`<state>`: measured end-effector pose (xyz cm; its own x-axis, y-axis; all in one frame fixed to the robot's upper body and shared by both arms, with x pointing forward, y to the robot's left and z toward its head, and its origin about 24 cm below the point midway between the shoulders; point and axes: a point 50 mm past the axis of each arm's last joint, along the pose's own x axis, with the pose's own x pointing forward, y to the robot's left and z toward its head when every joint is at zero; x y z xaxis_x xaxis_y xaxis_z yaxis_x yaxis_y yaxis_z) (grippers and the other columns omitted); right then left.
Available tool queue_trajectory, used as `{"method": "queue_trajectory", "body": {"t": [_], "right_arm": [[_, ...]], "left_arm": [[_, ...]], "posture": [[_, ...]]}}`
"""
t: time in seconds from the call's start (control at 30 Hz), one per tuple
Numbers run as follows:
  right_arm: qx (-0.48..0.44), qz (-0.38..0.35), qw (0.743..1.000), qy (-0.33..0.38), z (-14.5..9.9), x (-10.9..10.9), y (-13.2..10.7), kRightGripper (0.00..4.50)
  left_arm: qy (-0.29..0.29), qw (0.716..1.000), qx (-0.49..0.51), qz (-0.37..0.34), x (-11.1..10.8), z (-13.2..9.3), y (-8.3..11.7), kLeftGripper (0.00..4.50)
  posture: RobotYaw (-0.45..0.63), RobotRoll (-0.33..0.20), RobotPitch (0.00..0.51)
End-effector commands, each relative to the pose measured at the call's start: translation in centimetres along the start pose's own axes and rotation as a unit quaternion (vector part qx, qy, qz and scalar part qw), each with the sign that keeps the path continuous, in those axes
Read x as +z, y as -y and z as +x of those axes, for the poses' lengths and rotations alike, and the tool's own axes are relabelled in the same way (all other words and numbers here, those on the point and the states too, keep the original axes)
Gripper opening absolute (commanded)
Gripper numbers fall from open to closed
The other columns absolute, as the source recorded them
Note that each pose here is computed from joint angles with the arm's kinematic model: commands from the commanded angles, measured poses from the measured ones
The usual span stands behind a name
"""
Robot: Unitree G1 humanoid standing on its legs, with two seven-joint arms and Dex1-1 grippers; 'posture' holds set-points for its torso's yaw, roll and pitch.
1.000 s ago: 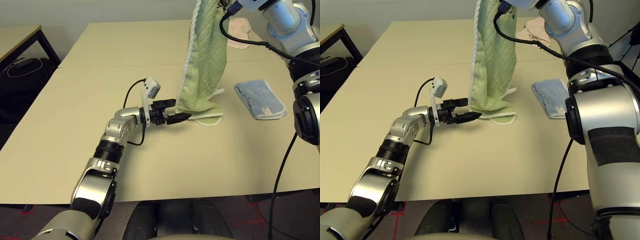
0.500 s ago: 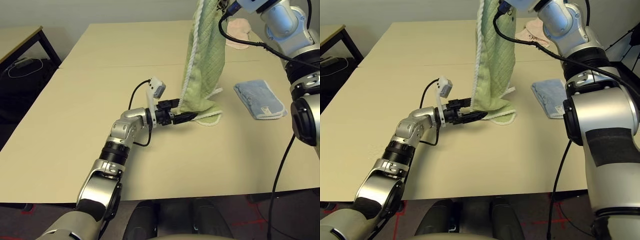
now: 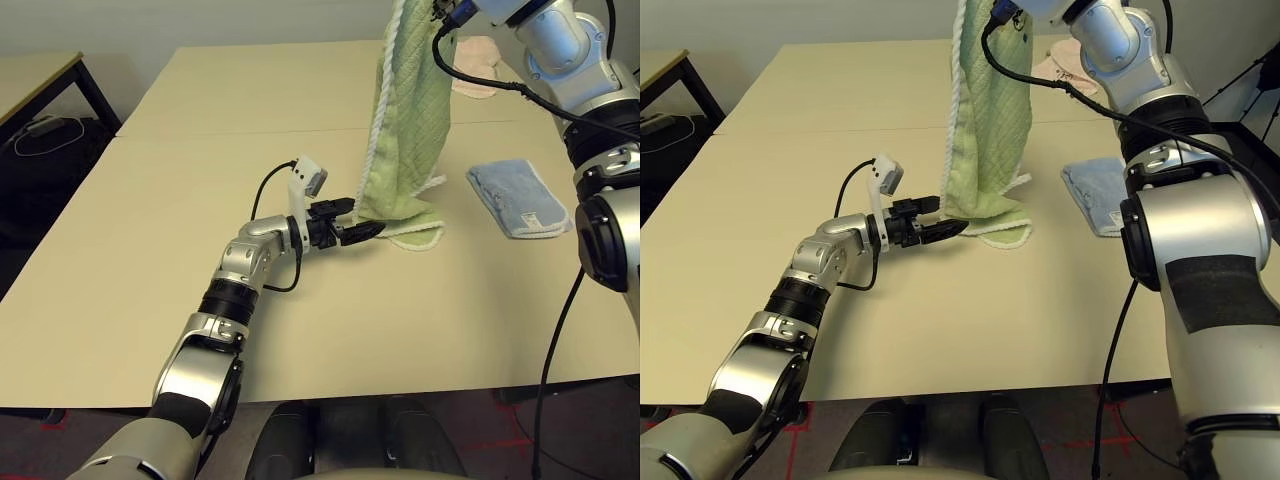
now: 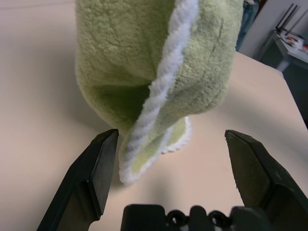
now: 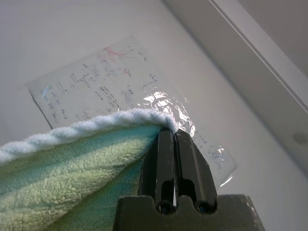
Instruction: Fold the towel and set it aside.
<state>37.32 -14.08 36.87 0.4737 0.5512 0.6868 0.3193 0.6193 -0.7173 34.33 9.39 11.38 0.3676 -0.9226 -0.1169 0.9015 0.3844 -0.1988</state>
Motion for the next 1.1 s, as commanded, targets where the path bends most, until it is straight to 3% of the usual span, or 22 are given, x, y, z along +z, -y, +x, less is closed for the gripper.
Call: {"method": "queue_trajectory", "body": {"t": [0.03, 0.63, 1.0, 1.1], "right_arm": [[-0.022, 0.004, 1.0, 0.016, 0.7, 0.7, 0.8, 0.02], [-0.034, -0.004, 0.999, 0.026, 1.5, 1.3, 1.7, 0.02], [-0.035, -0.004, 0.999, 0.024, 1.6, 1.3, 1.8, 0.02], [-0.035, -0.004, 0.999, 0.023, 1.6, 1.3, 1.8, 0.02]], "left_arm": [[-0.016, 1.0, -0.018, -0.012, -0.7, 0.3, 0.6, 4.5], [-0.019, 0.999, -0.007, -0.035, -1.5, 2.4, 0.9, 4.5], [-0.015, 0.999, 0.047, -0.021, -1.9, 1.0, -0.1, 4.5], [-0.021, 0.998, 0.045, -0.046, -2.4, 0.2, 0.0, 4.5]], "posture": [[0.06, 0.0, 0.075], [0.04, 0.0, 0.077], [0.04, 0.0, 0.084], [0.05, 0.0, 0.088]]}}
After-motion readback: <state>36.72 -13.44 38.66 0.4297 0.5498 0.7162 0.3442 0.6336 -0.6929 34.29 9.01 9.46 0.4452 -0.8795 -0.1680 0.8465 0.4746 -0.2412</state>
